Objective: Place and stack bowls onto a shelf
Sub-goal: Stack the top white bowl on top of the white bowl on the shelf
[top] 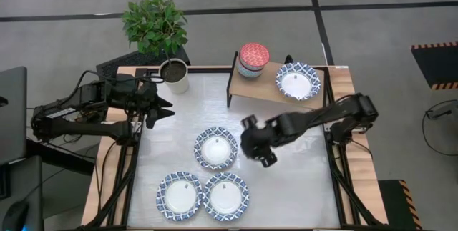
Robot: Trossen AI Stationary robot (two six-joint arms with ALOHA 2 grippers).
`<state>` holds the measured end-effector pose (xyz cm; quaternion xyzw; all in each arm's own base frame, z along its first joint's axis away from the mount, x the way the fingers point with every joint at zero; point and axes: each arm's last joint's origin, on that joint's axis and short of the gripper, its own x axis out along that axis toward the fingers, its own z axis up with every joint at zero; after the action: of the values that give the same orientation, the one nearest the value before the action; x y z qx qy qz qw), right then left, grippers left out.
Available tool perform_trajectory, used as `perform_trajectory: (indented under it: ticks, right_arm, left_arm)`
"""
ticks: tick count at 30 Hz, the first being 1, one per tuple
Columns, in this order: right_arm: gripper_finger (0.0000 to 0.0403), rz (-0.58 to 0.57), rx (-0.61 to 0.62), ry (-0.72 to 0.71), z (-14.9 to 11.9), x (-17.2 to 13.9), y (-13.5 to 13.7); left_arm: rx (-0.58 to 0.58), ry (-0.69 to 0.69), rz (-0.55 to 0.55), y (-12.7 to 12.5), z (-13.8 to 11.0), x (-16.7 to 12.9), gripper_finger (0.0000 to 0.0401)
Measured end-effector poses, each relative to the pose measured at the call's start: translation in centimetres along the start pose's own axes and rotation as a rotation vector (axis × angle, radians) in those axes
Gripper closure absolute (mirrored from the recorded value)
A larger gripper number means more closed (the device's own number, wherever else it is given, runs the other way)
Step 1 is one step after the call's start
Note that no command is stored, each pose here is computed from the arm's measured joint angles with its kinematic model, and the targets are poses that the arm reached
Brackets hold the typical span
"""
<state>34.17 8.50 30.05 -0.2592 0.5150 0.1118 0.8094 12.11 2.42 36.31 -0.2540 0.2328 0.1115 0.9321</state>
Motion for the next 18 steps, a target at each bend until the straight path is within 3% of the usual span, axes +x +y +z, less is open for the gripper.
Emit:
perform_trajectory:
  ticks: [8,18]
  right_arm:
    - [0.0163,0.061,-0.185,-0.024,2.1,6.1,1.0]
    - [0.0163,0.103,-0.218,-0.060,3.1,11.8,1.4]
  left_arm:
    - [-0.001,0.012,0.001,0.0,-0.1,0.0,0.0199]
    - [-0.010,0.072,0.009,0.2,-0.6,0.0,0.0199]
